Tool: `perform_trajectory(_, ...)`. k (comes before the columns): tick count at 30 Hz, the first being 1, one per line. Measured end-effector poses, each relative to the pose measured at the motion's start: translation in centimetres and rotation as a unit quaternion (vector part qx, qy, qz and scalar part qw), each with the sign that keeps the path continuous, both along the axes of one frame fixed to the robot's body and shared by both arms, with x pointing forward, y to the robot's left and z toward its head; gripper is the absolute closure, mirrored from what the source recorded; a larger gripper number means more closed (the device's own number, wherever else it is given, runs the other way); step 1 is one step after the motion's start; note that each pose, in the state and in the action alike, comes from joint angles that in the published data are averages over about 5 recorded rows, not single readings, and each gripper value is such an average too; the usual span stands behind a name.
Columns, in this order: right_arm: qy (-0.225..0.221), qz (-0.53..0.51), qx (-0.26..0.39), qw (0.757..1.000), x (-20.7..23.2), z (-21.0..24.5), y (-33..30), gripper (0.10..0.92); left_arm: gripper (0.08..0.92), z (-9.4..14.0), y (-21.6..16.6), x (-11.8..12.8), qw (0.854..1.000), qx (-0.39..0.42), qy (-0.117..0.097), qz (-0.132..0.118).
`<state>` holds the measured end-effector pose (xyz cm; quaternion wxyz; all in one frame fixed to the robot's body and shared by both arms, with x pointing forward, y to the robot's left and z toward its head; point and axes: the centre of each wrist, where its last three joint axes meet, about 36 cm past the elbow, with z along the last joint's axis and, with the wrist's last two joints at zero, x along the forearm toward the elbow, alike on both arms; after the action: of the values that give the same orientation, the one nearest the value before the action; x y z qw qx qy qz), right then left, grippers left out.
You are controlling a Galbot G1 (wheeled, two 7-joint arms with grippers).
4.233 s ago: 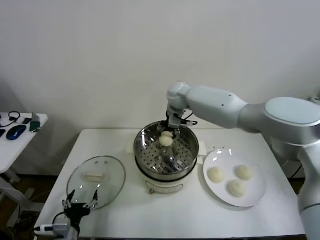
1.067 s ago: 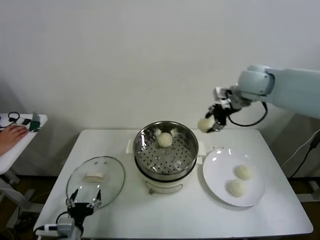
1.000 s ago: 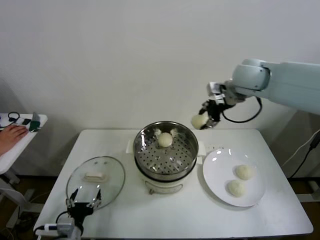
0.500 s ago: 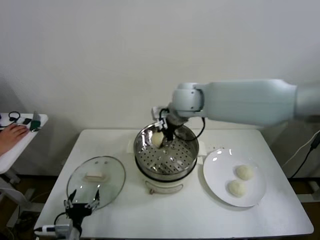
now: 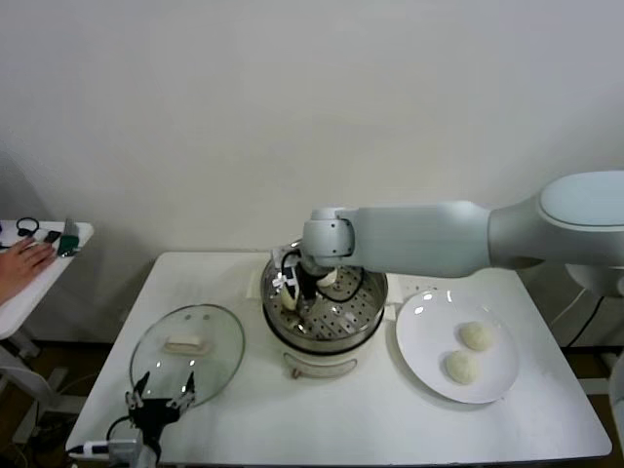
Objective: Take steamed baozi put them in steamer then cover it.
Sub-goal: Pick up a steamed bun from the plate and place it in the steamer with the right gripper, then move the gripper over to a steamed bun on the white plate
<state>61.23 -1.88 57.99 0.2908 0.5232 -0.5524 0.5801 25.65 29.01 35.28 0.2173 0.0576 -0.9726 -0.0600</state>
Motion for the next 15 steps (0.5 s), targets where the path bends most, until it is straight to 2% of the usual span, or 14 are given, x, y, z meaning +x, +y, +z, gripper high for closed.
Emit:
perform_trajectory(3, 0.002, 0.004, 0.002, 1.0, 0.1, 0.3, -0.2, 0.244, 0.177, 0.1, 0.0, 0.0, 1.0, 0.0, -0.001, 0.0)
perform_trajectory(6, 0.006, 0.007, 0.003, 1.0, 0.4, 1.4, -1.0, 0.207, 0.177, 0.2, -0.1, 0.0, 1.0, 0.001, -0.001, 0.0)
perform_trajectory(15, 0.025, 0.003, -0.007, 1.0, 1.2, 6.4, -9.6, 0.199, 0.177, 0.7, 0.1, 0.1, 1.0, 0.005, -0.005, -0.003)
